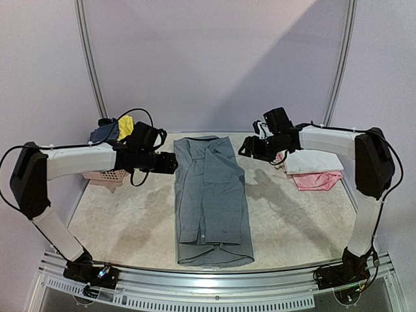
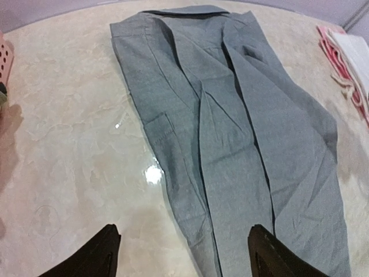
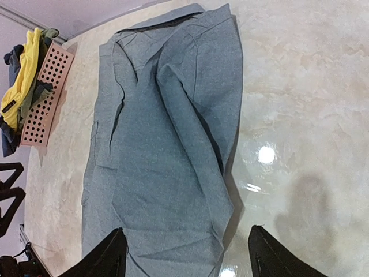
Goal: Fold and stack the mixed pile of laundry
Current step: Rotate the rectangle-folded shirt at the center of the board, then pick up the rectangle-folded shirt from the corner of the board.
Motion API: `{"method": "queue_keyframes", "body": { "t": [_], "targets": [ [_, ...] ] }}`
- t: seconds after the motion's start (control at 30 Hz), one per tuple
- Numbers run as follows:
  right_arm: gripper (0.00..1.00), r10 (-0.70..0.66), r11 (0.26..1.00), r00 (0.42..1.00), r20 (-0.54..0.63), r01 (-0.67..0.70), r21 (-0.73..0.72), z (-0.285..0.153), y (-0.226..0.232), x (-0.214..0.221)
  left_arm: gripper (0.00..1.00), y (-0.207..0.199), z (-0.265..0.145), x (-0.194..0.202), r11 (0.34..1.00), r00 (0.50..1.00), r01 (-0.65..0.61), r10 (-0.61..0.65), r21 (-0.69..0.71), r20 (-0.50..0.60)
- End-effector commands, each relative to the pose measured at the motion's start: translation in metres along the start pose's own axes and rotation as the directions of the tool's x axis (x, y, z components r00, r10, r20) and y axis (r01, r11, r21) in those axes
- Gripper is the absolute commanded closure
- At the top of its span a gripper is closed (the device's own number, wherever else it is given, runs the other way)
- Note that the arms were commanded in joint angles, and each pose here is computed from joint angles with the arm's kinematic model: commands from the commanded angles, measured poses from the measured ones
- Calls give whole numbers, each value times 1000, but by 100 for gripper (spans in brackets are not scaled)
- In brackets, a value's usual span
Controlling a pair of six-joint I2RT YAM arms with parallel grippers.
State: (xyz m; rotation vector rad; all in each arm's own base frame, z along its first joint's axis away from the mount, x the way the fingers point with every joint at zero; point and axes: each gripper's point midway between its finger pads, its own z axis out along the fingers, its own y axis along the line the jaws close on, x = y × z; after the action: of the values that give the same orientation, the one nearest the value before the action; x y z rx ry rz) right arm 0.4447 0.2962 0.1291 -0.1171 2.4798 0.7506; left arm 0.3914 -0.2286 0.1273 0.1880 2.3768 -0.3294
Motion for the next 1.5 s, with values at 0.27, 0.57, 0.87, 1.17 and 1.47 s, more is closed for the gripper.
{"method": "queue_keyframes", "body": {
  "t": [0.27,0.57,0.87,1.17,1.47],
  "targets": [
    [22,-59,996,997,-42,62,68,-55,9,101,1,-28,-72,99,994,992,-97,100,40,-74],
    [19,-101,994,990,-98,106,42,-70,22,185,13,-60,-93,161,974,973,-178,195,138,-121],
    [22,-177,981,969,-170,189,53,-65,36,237,28,-86,-89,198,962,955,-217,244,167,-170],
    [22,-190,971,958,-215,216,103,-66,24,266,34,-90,-89,224,954,936,-275,293,117,-195],
    [22,-169,968,955,-245,207,139,-68,9,285,34,-94,-88,236,954,930,-282,298,101,-214]
  ]
}}
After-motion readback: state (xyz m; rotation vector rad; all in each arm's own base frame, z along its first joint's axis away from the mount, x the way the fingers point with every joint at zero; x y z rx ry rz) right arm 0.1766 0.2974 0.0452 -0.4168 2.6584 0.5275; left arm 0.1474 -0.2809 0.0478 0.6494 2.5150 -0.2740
